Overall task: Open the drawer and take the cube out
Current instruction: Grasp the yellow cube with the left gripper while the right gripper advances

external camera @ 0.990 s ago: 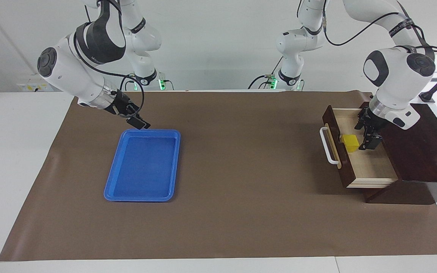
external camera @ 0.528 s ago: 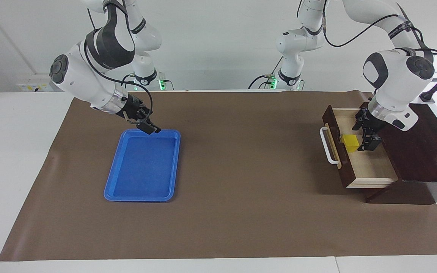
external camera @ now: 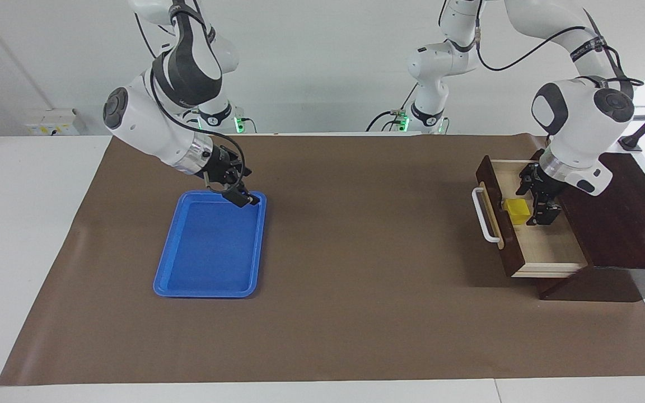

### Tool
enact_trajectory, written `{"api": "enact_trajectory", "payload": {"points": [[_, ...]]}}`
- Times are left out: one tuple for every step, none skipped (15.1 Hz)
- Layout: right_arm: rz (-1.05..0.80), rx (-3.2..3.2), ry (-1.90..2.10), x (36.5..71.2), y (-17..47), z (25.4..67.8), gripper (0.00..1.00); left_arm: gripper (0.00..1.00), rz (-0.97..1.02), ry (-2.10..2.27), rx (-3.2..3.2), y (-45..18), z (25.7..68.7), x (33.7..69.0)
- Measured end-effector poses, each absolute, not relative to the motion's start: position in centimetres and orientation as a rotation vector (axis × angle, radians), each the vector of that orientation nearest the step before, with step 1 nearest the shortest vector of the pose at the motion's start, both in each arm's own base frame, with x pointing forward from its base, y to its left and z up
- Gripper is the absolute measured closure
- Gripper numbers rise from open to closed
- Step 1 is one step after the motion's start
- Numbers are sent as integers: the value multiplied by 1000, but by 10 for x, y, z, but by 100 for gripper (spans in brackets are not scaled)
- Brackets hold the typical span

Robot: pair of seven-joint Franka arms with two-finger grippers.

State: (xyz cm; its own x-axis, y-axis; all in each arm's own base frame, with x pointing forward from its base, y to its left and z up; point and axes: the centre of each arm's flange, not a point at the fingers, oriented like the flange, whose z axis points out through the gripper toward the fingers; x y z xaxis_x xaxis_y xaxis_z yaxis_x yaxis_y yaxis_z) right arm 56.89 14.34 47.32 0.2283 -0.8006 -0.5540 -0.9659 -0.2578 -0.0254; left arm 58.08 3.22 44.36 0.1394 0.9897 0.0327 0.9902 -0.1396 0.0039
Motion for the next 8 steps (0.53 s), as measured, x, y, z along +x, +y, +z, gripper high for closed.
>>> {"api": "enact_trajectory", "payload": {"points": [[630, -2130, 1638, 569, 147, 473, 0, 0, -41, -2049, -2356, 32, 441, 580], [633, -2118, 1644, 569, 147, 472, 0, 0, -39, -2049, -2354, 32, 440, 580], [632, -2103, 1654, 569, 147, 471, 0, 0, -38, -2050, -2353, 32, 439, 579], [635, -2074, 1666, 570, 147, 469, 0, 0, -39, -2052, -2352, 32, 439, 579], [641, -2044, 1680, 571, 148, 468, 0, 2, -39, -2052, -2352, 32, 439, 579], [650, -2020, 1691, 571, 149, 467, 0, 3, -38, -2053, -2350, 32, 439, 579], [653, -2001, 1705, 571, 149, 467, 0, 11, -36, -2054, -2348, 32, 438, 579], [653, -1984, 1718, 572, 149, 467, 0, 20, -35, -2055, -2347, 33, 437, 578]]}}
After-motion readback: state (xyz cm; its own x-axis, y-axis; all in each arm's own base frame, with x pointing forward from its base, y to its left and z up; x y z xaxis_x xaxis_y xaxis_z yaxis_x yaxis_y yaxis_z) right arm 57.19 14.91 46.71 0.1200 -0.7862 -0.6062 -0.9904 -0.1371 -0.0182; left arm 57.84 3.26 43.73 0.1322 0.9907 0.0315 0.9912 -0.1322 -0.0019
